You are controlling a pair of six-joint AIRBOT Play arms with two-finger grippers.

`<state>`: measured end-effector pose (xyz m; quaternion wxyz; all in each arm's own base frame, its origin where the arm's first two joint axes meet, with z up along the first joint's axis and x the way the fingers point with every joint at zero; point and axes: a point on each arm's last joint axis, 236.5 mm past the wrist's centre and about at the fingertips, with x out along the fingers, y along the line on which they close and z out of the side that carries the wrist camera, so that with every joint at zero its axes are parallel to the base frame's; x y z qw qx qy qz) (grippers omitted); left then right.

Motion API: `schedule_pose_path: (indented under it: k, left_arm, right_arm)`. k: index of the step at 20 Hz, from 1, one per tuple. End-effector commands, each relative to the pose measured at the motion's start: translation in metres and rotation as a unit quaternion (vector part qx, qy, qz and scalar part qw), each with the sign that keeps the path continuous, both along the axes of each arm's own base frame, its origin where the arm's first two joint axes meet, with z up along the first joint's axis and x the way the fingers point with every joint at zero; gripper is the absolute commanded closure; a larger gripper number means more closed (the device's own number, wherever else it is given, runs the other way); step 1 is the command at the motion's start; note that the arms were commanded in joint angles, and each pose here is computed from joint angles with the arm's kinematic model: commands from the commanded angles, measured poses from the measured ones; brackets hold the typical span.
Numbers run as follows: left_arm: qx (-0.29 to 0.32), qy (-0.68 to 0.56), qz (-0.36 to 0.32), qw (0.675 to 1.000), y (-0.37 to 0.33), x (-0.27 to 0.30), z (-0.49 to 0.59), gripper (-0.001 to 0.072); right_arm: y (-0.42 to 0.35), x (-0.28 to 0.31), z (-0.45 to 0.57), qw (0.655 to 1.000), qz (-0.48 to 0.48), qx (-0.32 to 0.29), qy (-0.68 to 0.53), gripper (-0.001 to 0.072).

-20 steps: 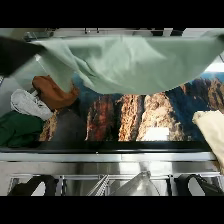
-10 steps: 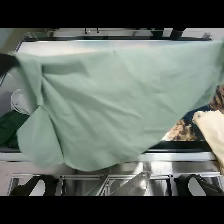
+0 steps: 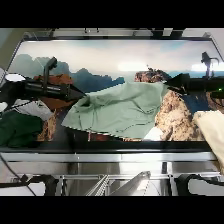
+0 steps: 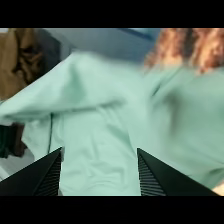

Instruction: Fold the shirts.

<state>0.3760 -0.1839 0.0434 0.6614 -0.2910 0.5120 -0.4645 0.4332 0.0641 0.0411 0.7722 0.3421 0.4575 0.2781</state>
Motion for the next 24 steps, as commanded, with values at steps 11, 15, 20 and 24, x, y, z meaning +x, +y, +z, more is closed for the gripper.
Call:
schedule_pose_path:
  k: [11, 15, 20, 24]
  left_arm:
    - [0.114, 0.143, 0.031, 0.983, 0.09, -0.054, -0.055, 0.0]
    - [0.131, 0.198, 0.088, 0.967, 0.117, -0.086, -0.094, 0.0001]
    - [0.132, 0.248, 0.109, 0.954, 0.127, -0.1, -0.129, 0.0001]
    - [0.114, 0.292, 0.102, 0.944, 0.123, -0.107, -0.151, 0.0011]
  right_arm:
    - [0.024, -0.117, -0.095, 0.985, 0.046, -0.013, 0.165, 0.0206]
    - [0.047, -0.126, -0.116, 0.983, 0.059, -0.037, 0.17, 0.0207]
    - [0.063, -0.116, -0.13, 0.984, 0.048, -0.044, 0.168, 0.0207]
    - [0.081, -0.115, -0.152, 0.979, 0.047, -0.017, 0.196, 0.0207]
